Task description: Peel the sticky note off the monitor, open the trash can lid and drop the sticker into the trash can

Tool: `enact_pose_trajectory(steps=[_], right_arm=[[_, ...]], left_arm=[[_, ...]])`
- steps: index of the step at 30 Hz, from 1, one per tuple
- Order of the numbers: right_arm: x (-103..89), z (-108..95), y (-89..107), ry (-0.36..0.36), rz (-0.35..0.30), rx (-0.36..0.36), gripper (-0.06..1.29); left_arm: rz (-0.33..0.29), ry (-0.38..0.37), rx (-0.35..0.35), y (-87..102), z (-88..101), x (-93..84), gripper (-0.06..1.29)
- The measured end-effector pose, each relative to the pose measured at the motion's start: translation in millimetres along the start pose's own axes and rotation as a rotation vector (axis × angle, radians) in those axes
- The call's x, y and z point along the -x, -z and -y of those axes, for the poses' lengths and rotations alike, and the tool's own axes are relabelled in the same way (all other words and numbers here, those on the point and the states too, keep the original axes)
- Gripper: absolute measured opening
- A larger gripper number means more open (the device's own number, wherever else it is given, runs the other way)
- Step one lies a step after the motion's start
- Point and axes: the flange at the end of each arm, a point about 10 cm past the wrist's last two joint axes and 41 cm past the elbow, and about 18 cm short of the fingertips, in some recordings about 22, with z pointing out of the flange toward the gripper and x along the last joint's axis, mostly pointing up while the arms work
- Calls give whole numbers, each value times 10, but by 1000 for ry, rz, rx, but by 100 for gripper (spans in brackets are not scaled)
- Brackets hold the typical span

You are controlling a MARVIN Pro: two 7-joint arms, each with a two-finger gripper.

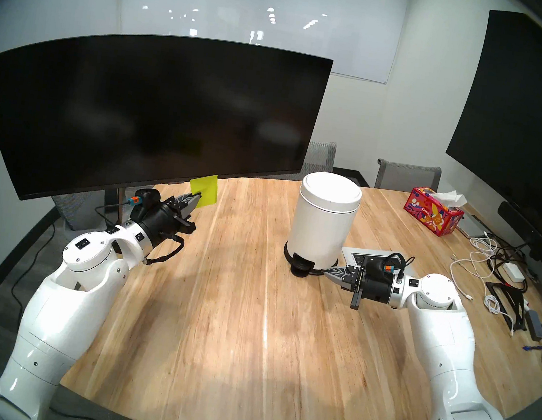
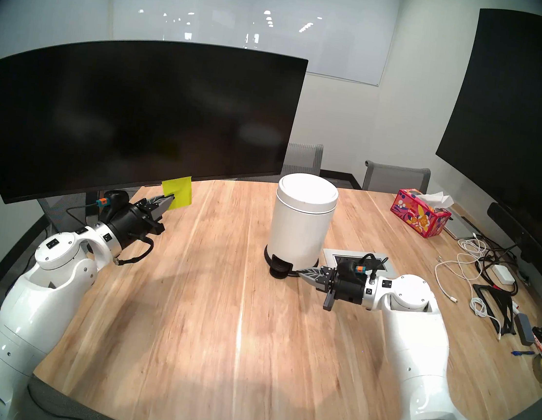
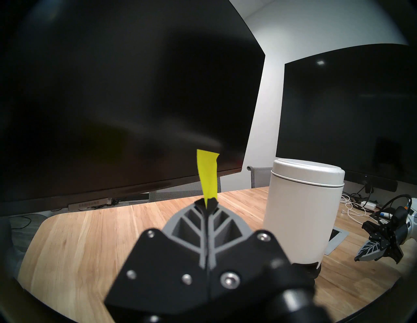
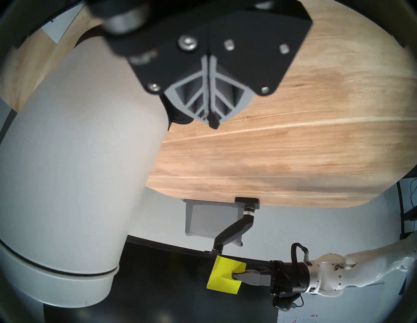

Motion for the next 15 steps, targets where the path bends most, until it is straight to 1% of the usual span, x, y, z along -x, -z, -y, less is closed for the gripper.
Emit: enact_pose_trajectory(steps=[5,10,15], right_arm=[[-32,32,-26,-21,-12,14,-2],[-68,102,5,-57,-23,36,-2],[-43,227,23,-92,-24,61,-2]], left_arm=[[0,0,0,0,0,0,-2],[0,0,0,0,0,0,-2],[0,0,0,0,1,0,-2]])
